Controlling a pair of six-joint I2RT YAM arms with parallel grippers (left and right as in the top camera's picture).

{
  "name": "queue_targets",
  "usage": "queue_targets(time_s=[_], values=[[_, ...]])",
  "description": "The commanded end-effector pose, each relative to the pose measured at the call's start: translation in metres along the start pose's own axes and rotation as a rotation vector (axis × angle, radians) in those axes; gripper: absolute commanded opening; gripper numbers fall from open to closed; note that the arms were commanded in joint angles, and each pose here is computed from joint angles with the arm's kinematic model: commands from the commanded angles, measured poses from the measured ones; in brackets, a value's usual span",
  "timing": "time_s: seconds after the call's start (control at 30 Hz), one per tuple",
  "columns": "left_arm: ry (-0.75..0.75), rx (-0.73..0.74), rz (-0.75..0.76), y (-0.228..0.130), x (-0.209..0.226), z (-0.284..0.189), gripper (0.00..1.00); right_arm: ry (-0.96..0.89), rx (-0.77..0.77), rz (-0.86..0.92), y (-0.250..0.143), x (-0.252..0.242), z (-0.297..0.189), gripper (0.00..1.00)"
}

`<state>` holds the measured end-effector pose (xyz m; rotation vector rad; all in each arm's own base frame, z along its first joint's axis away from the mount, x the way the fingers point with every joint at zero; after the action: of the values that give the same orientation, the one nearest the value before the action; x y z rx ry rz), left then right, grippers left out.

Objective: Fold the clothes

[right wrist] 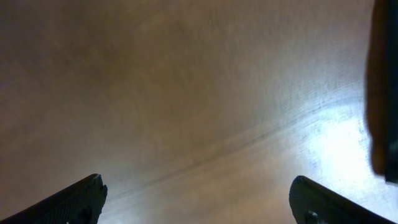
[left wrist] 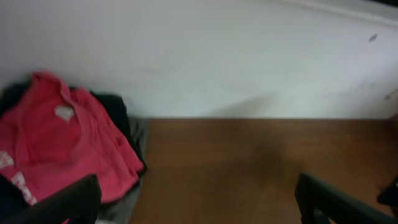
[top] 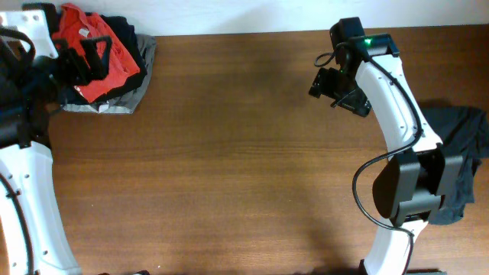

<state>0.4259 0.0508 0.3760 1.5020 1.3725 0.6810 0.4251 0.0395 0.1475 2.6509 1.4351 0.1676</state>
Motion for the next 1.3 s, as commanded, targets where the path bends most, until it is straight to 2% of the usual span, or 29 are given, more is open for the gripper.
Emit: queue_targets(time_s=[0.0, 0.1, 0.23, 0.47, 0.7, 0.97, 1.27], values=[[-0.020, 0.039, -0.029, -0.009, -0.005, -0.003, 0.99, 0.072, 0.063, -0.003, -0.015, 0.007, -0.016, 0.99], [-0.014, 0.072, -0.050, -0.018, -0.005, -0.003, 0.99, 0.128, 0.150, -0.046, -0.032, 0.014, -0.019, 0.98], [-0.015, 0.075, -0.052, -0.018, -0.005, -0.003, 0.99, 0.100, 0.148, -0.066, -0.039, 0.008, -0.028, 0.99], [-0.015, 0.084, -0.058, -0.021, -0.005, -0.003, 0.99, -0.022, -0.029, -0.141, -0.051, -0.016, -0.081, 0.99], [-0.015, 0.084, -0.058, -0.021, -0.005, -0.003, 0.99, 0.081, -0.129, -0.285, -0.095, 0.010, -0.133, 0.98], [-0.015, 0.084, -0.058, -0.021, -0.005, -0.003, 0.99, 0.083, -0.099, -0.426, -0.139, 0.028, -0.139, 0.98], [-0.015, 0.084, -0.058, -0.021, -0.005, -0.003, 0.99, 0.099, -0.058, -0.448, -0.152, 0.030, -0.139, 0.98]])
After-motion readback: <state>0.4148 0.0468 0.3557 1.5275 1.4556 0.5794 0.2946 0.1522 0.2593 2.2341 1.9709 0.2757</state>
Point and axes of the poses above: each gripper's point midway between its finger pads, its own z axis out along the fingers, its own x axis along the line the jaws close on, y = z × x, the point moved 1 cm from there along -z, back along the fingers, and after that the axes turned 4 degrees about z, right-handed, at the moved point
